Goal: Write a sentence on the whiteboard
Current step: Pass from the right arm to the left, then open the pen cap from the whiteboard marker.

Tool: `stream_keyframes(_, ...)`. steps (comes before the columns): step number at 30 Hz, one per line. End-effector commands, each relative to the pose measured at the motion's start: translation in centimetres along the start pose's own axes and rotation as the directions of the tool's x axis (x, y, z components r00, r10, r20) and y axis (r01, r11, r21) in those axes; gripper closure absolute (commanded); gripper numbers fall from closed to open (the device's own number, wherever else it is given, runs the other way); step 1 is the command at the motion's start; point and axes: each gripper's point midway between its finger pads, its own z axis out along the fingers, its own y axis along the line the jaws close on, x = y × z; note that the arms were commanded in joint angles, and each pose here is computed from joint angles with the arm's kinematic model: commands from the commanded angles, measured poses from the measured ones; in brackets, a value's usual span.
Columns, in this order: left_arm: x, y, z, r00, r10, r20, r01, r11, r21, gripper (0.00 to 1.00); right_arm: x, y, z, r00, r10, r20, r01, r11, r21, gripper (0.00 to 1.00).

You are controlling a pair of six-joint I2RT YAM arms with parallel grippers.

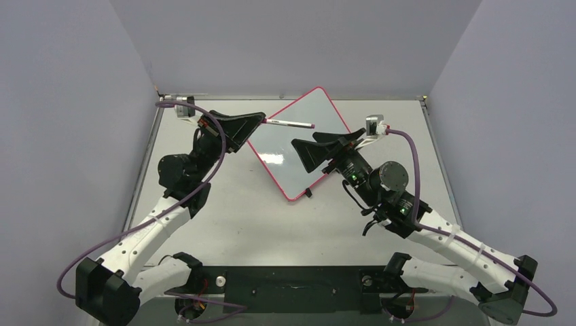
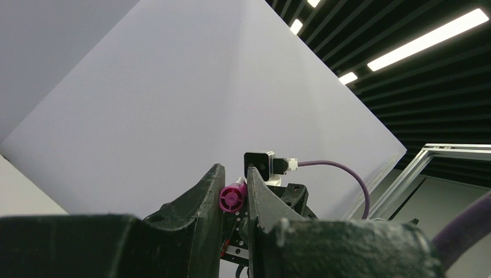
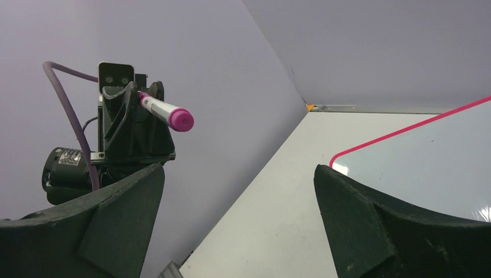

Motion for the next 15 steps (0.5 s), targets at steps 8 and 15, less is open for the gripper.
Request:
stream_keyframes(8,-1.0,-2.6,0.7,0.998,-0.018,0.055,0.011,0.993,0.121,1.00,-4.6,4.1,1.9,0.992,0.036,0.121,-0.016,0.987,-0.159,0.08)
stream_keyframes(15,-0.9,-2.8,0.5,0.996,-0.041,0.074,0.030,0.990,0.137,1.00,-4.9,6.1,3.4,0.992,0.063,0.106,-0.036,0.970,-0.239,0.23)
